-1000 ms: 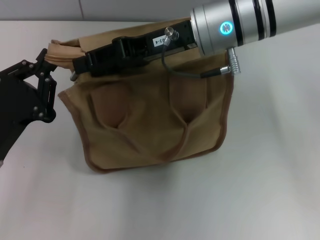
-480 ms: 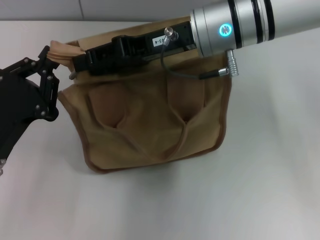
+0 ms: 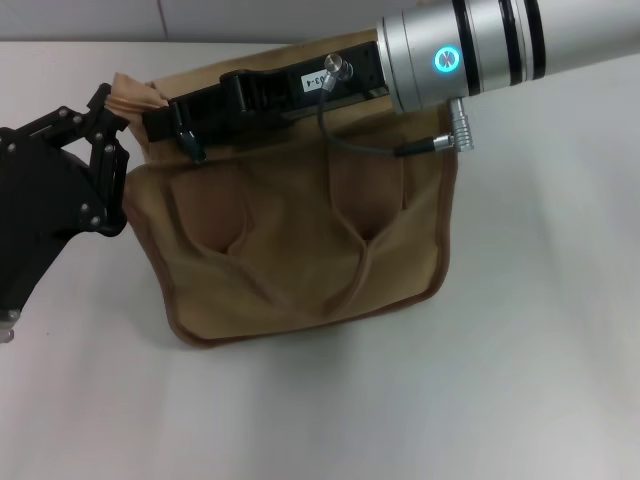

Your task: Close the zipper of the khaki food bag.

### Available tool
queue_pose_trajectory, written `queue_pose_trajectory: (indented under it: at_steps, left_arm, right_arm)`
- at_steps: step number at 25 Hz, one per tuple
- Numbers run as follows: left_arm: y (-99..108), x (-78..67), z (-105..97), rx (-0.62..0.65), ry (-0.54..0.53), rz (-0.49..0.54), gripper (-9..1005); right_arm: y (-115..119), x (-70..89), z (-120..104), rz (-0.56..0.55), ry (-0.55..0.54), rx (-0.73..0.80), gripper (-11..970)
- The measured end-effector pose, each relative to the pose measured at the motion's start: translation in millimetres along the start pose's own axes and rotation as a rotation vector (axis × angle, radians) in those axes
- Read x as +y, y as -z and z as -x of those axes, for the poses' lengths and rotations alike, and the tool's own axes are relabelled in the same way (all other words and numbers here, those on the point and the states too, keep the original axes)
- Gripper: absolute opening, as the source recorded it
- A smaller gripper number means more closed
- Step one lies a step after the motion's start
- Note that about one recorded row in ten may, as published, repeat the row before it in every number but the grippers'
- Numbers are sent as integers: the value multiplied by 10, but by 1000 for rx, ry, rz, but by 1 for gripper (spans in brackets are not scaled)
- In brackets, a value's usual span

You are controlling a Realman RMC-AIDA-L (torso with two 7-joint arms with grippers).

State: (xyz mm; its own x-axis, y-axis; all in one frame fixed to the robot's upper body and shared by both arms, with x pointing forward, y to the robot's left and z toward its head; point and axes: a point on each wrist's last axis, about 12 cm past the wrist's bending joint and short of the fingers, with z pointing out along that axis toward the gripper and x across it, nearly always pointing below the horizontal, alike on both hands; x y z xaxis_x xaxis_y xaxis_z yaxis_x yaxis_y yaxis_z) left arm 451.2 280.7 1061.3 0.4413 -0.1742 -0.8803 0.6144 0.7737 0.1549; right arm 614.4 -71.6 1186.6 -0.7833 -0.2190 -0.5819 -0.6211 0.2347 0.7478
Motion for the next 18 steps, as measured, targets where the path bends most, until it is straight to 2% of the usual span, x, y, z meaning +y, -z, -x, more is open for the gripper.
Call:
queue_pose_trajectory:
  at_steps: [6,14,18]
  left_arm:
    - [-13,3,-3,0,0,-2,92]
    - [-15,12,-1,-2,-3,4,96]
    - [14,19,0,5,-2,17,98]
  right_arm:
    - [-51,-12,-16,-22,11,21,525]
    - [-59,-5,-23,-28,56,30,164]
    - [-29,-9,-45,-23,100,25,112]
